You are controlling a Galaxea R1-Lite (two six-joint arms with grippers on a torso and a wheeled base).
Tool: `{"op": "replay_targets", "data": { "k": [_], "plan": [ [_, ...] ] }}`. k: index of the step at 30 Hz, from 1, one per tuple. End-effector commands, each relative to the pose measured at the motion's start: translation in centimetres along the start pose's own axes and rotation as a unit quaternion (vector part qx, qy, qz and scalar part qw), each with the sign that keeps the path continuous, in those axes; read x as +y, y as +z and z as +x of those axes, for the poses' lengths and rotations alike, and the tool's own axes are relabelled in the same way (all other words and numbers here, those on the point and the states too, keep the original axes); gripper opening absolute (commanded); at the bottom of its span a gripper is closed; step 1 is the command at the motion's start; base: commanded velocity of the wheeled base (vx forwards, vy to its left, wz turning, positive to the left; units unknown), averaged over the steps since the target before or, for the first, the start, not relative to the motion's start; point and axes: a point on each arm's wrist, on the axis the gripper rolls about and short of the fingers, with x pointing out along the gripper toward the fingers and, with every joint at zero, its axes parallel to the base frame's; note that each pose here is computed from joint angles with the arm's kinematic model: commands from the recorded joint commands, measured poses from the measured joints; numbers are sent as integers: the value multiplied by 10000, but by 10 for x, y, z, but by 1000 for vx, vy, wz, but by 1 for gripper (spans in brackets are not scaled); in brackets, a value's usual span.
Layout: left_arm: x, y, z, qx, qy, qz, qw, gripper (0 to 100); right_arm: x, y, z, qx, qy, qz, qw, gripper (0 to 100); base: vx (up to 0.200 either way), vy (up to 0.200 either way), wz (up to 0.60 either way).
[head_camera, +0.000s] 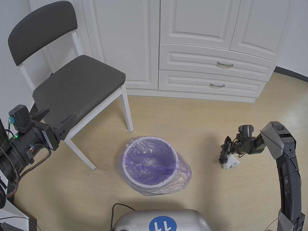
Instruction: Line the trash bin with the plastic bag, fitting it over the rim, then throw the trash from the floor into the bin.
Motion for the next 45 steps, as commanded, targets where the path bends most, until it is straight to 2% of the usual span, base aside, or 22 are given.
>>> {"op": "replay_targets", "data": {
  "k": [1,4,11,16,17,24,26,31,35,37,40,41,42,45],
  "plan": [
    [-8,-27,22,451,-156,-28,9989,100,-2,-4,8,87,-29,27,10000,100,0,0,0],
    [-11,-36,29,539,-226,-86,9983,100,-2,-5,9,95,-25,30,9999,100,0,0,0],
    [-23,-77,64,1011,-341,-624,9923,100,-2,-4,11,102,-34,54,9999,100,0,0,0],
    [-22,-82,63,910,-400,-616,9931,100,-2,-4,13,94,-33,130,9999,100,0,0,0],
    [-23,-81,59,807,-444,-609,9939,100,-2,-4,13,90,-56,130,9999,0,0,0,0],
    [-27,-78,53,638,-541,-587,9948,100,-3,-4,17,58,-160,143,9998,0,0,0,0],
    [-28,-77,52,630,-550,-572,9948,100,-6,-4,18,-12,-305,141,9994,0,0,0,0],
    [-27,-75,46,575,-548,-300,9964,100,-8,7,3,-89,-446,174,9988,0,0,0,0],
    [-26,-65,37,338,-595,-135,9976,100,-12,26,-41,-5,-433,112,9990,0,0,0,0],
    [-26,-56,28,128,-630,-66,9979,100,-10,61,-86,-378,-481,30,9981,0,0,0,0],
    [-27,-46,17,-80,-692,86,9975,100,-5,96,-168,-705,-480,-42,9963,0,0,0,0],
    [-27,-45,17,-80,-699,93,9975,100,-4,97,-172,-712,-480,-57,9963,0,0,0,0],
    [-27,-42,13,-138,-723,163,9972,100,-1,104,-210,-767,-471,-159,9958,0,0,0,0],
    [-28,-38,7,-143,-775,232,9966,100,4,110,-261,-869,-469,-254,9948,0,0,0,0]
  ]
}}
